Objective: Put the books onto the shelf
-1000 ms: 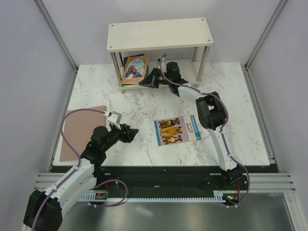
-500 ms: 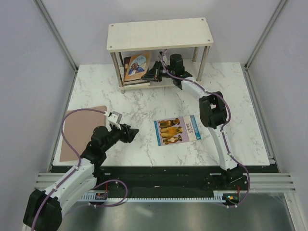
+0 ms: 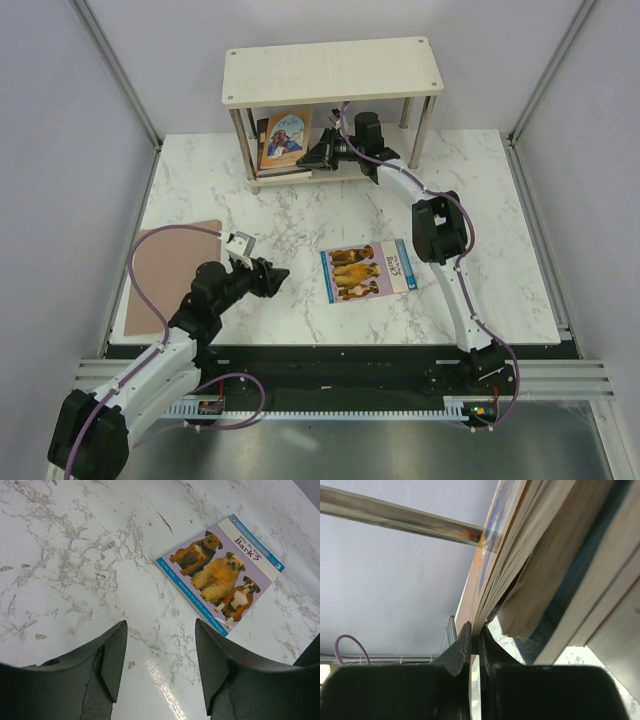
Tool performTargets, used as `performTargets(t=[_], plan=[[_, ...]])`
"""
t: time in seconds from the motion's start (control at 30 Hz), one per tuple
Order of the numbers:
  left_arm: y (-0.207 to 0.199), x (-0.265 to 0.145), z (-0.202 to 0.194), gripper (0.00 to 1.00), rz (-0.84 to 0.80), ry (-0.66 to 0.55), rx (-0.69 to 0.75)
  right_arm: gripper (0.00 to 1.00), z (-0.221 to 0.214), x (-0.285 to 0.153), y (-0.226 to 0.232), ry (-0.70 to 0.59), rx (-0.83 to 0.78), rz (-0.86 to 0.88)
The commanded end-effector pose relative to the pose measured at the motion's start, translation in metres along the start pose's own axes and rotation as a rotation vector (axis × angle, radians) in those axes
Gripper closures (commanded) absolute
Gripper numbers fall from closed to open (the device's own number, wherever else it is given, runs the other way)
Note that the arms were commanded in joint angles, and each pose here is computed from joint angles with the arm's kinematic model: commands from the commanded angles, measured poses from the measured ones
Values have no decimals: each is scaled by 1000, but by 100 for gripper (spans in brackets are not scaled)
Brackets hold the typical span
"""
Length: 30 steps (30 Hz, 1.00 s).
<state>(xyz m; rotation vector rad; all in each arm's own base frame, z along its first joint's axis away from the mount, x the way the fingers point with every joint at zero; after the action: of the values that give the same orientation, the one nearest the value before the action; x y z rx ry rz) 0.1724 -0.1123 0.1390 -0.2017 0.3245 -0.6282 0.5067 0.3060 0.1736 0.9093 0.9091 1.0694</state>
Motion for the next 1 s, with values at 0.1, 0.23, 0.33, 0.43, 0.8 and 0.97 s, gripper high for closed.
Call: performTargets(t=[0.1, 0.23, 0.33, 0.43, 0.8, 0.97], plan=[[-2, 2, 6, 37, -19, -31, 50, 100, 4, 10, 28, 22, -84, 80], [-2, 2, 6, 37, -21, -31, 52, 100, 2, 13, 22, 25, -68, 73], [-2, 2, 7, 37, -18, -33, 53, 100, 0, 13, 19, 31, -63, 68], [-2, 3, 6, 38, -18, -28, 52, 88, -1, 12, 16, 30, -56, 58], [-3, 3, 6, 38, -23, -28, 57, 55, -6, 4, 24, 19, -88, 34], [-4, 3, 6, 38, -26, -29, 59, 40, -11, -2, 26, 25, -87, 23]])
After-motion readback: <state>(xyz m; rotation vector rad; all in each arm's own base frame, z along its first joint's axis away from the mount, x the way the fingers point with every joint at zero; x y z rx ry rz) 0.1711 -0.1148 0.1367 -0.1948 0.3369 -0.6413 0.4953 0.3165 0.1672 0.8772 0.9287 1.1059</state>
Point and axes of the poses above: each gripper's point midway between its finger pads, its own x axis out along the fingers, its own y axis along the line the jaws close on, z = x × y, the point moved 9 cm from there along -x, back along the fingers, and after that the axes turned 2 degrees about x, right-handed, at the moved point
